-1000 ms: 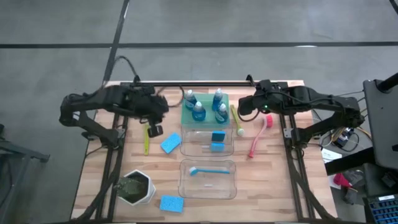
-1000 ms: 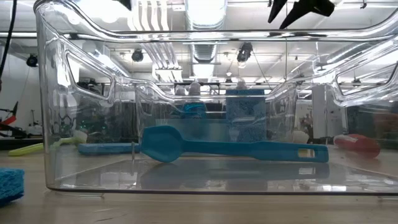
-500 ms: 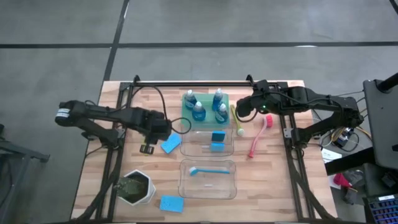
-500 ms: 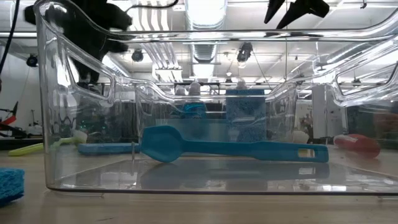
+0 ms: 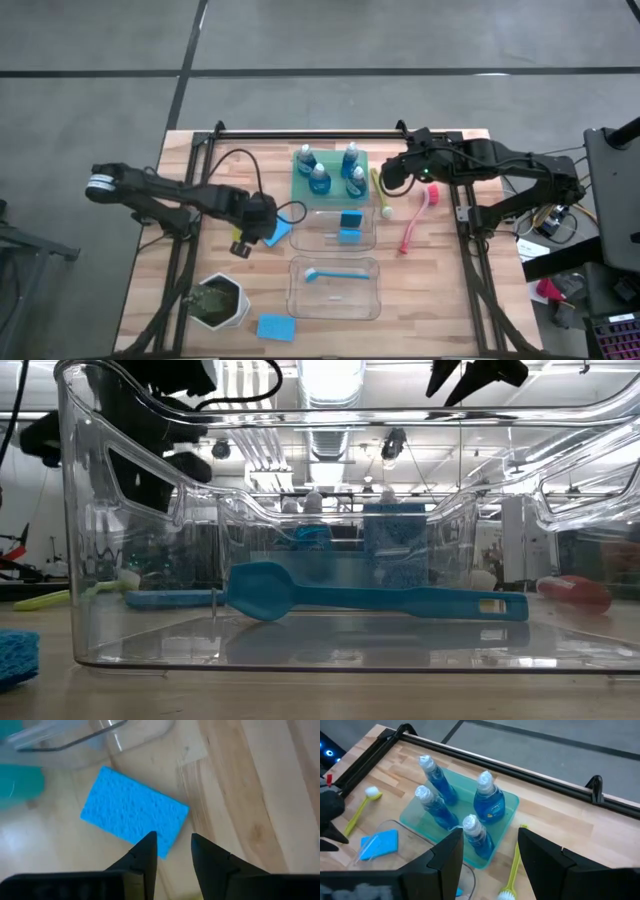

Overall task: Pick & Place Kitchen Sink Supplies
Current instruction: Put the blue sponge into the top transparent bin

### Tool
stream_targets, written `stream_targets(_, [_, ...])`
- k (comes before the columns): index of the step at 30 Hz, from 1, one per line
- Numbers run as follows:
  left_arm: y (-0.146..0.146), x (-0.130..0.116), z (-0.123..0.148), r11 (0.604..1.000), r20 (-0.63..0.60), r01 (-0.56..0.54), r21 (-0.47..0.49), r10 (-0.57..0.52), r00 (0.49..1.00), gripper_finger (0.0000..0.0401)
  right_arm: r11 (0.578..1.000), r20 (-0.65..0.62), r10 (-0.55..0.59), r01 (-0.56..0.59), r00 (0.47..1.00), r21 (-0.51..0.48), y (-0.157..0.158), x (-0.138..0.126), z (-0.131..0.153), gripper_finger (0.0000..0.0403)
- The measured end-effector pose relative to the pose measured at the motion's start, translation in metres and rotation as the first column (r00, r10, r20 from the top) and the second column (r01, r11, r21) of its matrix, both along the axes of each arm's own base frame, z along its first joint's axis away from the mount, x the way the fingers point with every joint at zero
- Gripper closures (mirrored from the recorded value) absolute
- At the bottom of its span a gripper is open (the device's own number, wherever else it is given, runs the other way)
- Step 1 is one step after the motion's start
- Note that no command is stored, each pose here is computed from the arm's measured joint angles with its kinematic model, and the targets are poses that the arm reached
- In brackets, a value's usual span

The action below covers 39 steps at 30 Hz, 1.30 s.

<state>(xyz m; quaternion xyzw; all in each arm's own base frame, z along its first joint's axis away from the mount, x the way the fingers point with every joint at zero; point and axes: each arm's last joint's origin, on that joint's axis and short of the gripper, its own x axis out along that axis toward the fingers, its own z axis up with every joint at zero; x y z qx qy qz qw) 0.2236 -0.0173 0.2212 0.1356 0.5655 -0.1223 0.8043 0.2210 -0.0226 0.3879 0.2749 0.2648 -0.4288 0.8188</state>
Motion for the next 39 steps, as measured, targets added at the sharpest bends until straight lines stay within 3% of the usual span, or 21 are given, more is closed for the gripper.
stream_targets(15, [-0.009,-0.006,-0.035,0.994,0.045,0.100,0.042,-0.102,0.994,0.0207,1.000,0.010,-0.008,0.008,1.000,-0.006,-0.001,-0.003,0.002,0.0218])
stream_targets(23, [-0.008,-0.015,-0.054,0.984,0.019,0.144,0.108,-0.147,0.989,0.0223,1.000,0.020,-0.019,0.019,1.000,0.001,-0.001,-0.003,0.002,0.0226])
stream_targets(31, [-0.008,-0.013,-0.058,0.984,0.068,0.140,0.113,-0.148,0.987,0.0242,1.000,0.030,-0.030,0.030,0.999,0.009,-0.001,-0.002,0.002,0.0222])
stream_targets(39, [-0.009,-0.010,-0.069,0.986,0.039,0.135,0.099,-0.140,0.989,0.0282,0.999,0.034,-0.035,0.035,0.999,0.010,-0.001,-0.002,0.002,0.0231])
